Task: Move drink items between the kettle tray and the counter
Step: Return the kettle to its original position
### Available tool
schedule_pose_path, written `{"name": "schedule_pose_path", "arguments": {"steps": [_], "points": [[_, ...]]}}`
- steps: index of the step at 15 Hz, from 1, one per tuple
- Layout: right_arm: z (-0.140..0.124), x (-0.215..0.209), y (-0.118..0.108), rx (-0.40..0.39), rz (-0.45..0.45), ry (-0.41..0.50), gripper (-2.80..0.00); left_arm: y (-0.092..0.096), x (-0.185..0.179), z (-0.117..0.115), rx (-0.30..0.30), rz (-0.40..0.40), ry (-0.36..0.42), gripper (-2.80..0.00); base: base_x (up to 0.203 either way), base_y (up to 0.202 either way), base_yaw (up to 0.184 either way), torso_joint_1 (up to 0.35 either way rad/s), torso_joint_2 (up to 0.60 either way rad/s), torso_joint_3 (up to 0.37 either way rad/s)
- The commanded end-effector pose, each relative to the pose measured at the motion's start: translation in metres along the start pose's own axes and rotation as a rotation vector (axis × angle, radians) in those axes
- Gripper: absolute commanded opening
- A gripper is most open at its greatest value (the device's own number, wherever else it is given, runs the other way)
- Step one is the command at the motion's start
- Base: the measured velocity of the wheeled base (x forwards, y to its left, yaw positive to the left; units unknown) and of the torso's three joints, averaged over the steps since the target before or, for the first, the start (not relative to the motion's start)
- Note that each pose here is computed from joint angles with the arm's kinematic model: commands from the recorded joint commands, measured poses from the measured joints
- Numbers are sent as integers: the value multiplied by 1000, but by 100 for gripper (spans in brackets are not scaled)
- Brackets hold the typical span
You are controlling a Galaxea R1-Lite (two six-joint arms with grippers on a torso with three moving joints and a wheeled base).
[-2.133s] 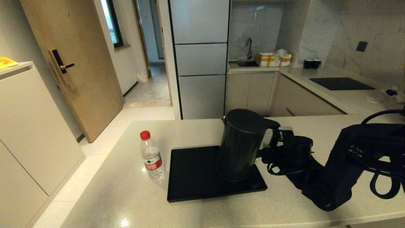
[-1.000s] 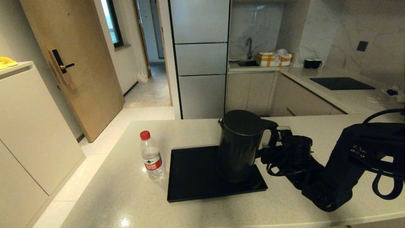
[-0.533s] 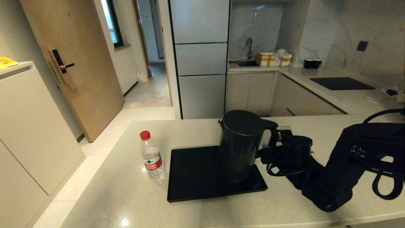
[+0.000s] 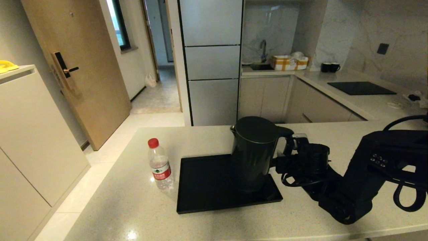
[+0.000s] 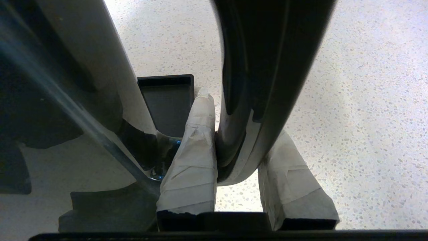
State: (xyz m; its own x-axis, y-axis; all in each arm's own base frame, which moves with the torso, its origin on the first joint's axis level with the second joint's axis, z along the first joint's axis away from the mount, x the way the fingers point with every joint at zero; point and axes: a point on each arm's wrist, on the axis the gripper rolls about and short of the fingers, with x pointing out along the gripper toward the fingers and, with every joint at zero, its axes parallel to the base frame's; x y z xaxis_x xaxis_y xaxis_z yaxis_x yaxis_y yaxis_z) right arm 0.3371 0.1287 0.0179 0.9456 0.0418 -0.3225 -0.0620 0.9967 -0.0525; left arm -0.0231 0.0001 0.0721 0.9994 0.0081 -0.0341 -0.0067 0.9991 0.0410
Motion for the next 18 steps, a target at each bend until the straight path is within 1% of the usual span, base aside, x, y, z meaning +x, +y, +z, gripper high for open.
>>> {"name": "schedule_pose_path", "arguments": {"steps": [1, 10, 18], "points": [[-1, 0, 0, 2, 0, -2, -280, 0, 0, 0, 1, 1, 0, -280, 0, 0, 0, 0, 0, 0], [6, -4, -1, 9, -1, -18, -280, 0, 0, 0, 1, 1, 0, -280, 0, 0, 0, 0, 0, 0], [6, -5, -1, 9, -10, -13, -280, 0, 0, 0, 1, 1, 0, -280, 0, 0, 0, 0, 0, 0]]}}
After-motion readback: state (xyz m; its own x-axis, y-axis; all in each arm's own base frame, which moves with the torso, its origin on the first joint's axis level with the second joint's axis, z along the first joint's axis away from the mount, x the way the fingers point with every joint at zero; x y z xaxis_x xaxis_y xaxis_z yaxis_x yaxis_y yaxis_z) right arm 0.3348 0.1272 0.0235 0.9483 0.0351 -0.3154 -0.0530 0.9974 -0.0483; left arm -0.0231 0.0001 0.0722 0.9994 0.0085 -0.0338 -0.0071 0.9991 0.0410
